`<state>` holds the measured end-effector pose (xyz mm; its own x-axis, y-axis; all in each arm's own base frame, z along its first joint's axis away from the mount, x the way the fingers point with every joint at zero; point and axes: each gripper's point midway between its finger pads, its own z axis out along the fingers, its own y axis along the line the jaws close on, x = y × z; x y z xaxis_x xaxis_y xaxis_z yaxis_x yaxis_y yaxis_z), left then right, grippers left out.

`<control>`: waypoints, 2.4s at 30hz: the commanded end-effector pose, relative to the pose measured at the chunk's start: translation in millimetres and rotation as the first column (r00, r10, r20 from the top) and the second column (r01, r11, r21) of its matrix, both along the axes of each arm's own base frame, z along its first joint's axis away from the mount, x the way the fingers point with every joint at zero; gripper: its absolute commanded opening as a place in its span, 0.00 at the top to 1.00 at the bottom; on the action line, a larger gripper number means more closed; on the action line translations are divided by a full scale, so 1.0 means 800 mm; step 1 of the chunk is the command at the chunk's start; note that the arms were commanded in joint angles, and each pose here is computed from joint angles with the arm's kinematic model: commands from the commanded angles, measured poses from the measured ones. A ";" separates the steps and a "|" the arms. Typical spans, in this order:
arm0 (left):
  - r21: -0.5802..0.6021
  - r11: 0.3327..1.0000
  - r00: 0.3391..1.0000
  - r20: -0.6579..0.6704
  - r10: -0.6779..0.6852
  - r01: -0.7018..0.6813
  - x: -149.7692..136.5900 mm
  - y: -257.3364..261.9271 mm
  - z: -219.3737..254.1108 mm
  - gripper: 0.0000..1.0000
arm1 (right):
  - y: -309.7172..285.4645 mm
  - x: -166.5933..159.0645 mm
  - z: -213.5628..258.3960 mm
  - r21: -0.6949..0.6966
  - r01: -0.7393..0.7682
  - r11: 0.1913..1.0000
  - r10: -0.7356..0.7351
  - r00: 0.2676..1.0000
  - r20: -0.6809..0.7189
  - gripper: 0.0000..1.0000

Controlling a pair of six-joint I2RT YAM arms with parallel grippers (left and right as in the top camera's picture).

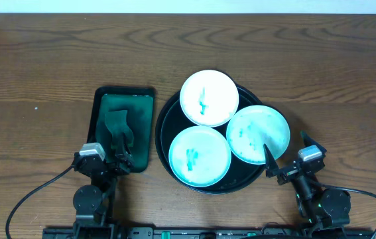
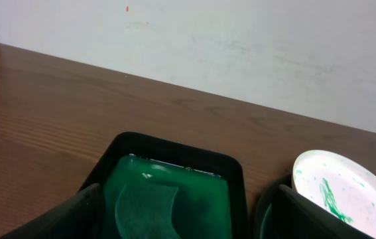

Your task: Clean dirty plates on tray and stack at the side

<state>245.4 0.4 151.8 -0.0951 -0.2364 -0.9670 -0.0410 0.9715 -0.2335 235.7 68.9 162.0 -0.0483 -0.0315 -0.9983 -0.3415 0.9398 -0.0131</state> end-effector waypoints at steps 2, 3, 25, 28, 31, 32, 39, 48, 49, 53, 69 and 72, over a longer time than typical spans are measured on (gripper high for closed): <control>0.014 1.000 0.998 -0.055 0.016 -0.015 -0.002 0.004 -0.020 0.19 | -0.003 0.001 -0.001 0.016 0.013 1.000 -0.013 1.000 -0.004 0.01; 0.014 1.000 0.998 -0.055 0.016 -0.015 -0.002 0.004 -0.020 0.19 | -0.003 0.001 -0.001 0.016 0.013 1.000 -0.013 1.000 -0.003 0.01; 0.014 1.000 0.999 -0.043 0.016 -0.016 -0.001 0.004 -0.016 0.20 | -0.003 0.001 -0.001 0.016 0.013 1.000 -0.013 1.000 -0.003 0.01; 0.013 1.000 0.999 -0.044 0.015 -0.015 -0.001 0.004 -0.016 0.19 | -0.003 0.001 -0.001 0.016 0.013 1.000 -0.013 1.000 -0.003 0.01; 0.013 1.000 0.999 -0.043 0.016 -0.015 -0.001 0.004 -0.016 0.20 | -0.005 0.001 0.002 0.016 0.021 1.000 -0.021 1.000 0.006 0.01; 0.013 1.000 0.999 -0.043 0.015 -0.015 -0.001 0.004 -0.016 0.20 | -0.006 0.002 0.006 0.018 0.025 1.000 -0.025 1.000 0.017 0.01; -0.001 0.996 0.996 -0.010 -0.093 0.093 -0.001 -0.019 -0.005 0.19 | 0.002 -0.002 0.047 0.070 -0.019 0.997 0.010 0.990 0.139 0.01; -0.008 0.993 0.993 0.027 -0.117 0.117 -0.011 -0.025 0.066 0.19 | 0.019 -0.019 0.112 0.063 -0.117 0.991 0.099 0.966 0.238 0.01; -0.010 0.993 0.993 -0.004 -0.117 0.117 -0.011 -0.025 0.074 0.19 | 0.021 -0.019 0.121 0.061 -0.125 0.990 0.109 0.971 0.211 0.01; -0.023 0.993 0.981 -0.151 -0.118 0.116 -0.001 -0.025 0.094 0.19 | 0.032 -0.006 0.152 0.011 -0.161 0.987 0.160 0.984 0.077 0.01; -0.154 0.974 0.702 -0.675 -0.227 0.166 0.048 -0.052 0.110 0.19 | 0.089 0.132 0.150 0.224 -0.227 0.948 0.319 0.693 -0.647 0.01; -0.164 0.972 0.682 -0.693 -0.233 0.166 0.044 -0.054 0.104 0.19 | 0.107 0.133 0.133 0.296 -0.277 0.914 0.405 0.624 -0.668 0.01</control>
